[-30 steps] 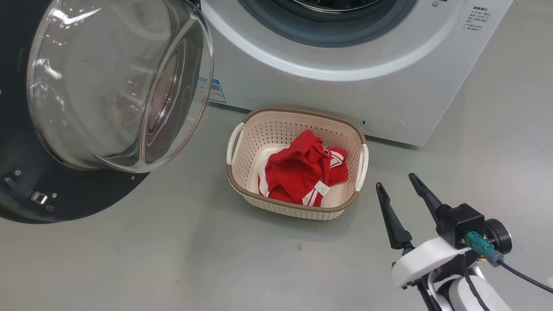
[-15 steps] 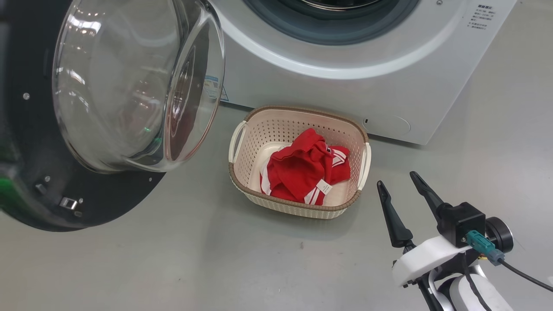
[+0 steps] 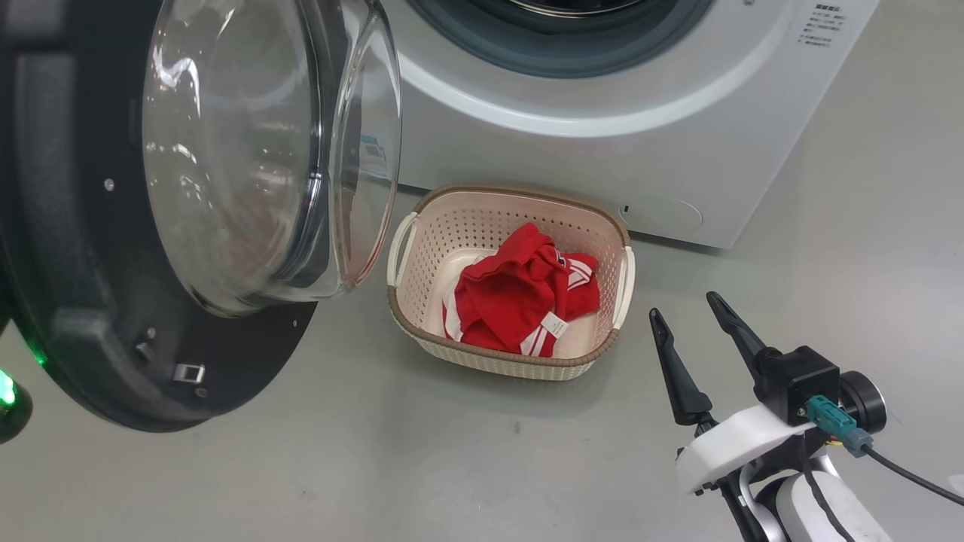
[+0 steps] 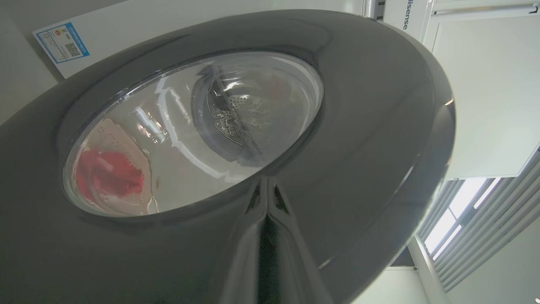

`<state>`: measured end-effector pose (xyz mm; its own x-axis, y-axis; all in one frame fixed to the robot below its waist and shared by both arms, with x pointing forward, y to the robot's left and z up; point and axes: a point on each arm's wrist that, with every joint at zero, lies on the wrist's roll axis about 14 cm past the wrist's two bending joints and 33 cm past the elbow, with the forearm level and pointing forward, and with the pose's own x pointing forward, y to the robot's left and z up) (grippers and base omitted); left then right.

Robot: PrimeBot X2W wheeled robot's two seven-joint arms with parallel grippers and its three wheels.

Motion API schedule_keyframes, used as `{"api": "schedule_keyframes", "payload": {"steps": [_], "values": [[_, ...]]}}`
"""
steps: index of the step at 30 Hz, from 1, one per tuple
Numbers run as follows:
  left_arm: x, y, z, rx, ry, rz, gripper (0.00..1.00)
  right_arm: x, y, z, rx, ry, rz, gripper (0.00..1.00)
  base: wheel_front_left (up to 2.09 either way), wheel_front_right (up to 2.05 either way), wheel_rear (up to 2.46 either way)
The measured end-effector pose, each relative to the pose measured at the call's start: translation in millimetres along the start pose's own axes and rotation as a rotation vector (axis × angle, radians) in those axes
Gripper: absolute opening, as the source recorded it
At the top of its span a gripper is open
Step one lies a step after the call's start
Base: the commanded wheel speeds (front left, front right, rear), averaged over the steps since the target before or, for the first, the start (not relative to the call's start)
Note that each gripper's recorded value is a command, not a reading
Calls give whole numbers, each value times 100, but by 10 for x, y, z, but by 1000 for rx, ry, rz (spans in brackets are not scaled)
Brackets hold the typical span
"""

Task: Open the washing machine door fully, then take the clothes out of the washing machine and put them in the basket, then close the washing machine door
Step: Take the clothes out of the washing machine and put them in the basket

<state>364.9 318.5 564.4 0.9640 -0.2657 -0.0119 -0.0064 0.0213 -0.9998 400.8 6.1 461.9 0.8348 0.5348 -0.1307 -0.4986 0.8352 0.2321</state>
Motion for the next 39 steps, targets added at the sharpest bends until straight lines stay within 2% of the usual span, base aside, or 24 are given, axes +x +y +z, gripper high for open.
{"api": "schedule_keyframes", "payload": {"steps": [14, 39], "values": [[218, -81, -623, 47, 300, -46, 0, -119, -125, 46, 13, -27, -58, 100, 0, 0, 0], [758, -148, -1520, 32, 673, -125, 0, -317, -601, 203, 31, -117, -232, 100, 0, 0, 0]]}}
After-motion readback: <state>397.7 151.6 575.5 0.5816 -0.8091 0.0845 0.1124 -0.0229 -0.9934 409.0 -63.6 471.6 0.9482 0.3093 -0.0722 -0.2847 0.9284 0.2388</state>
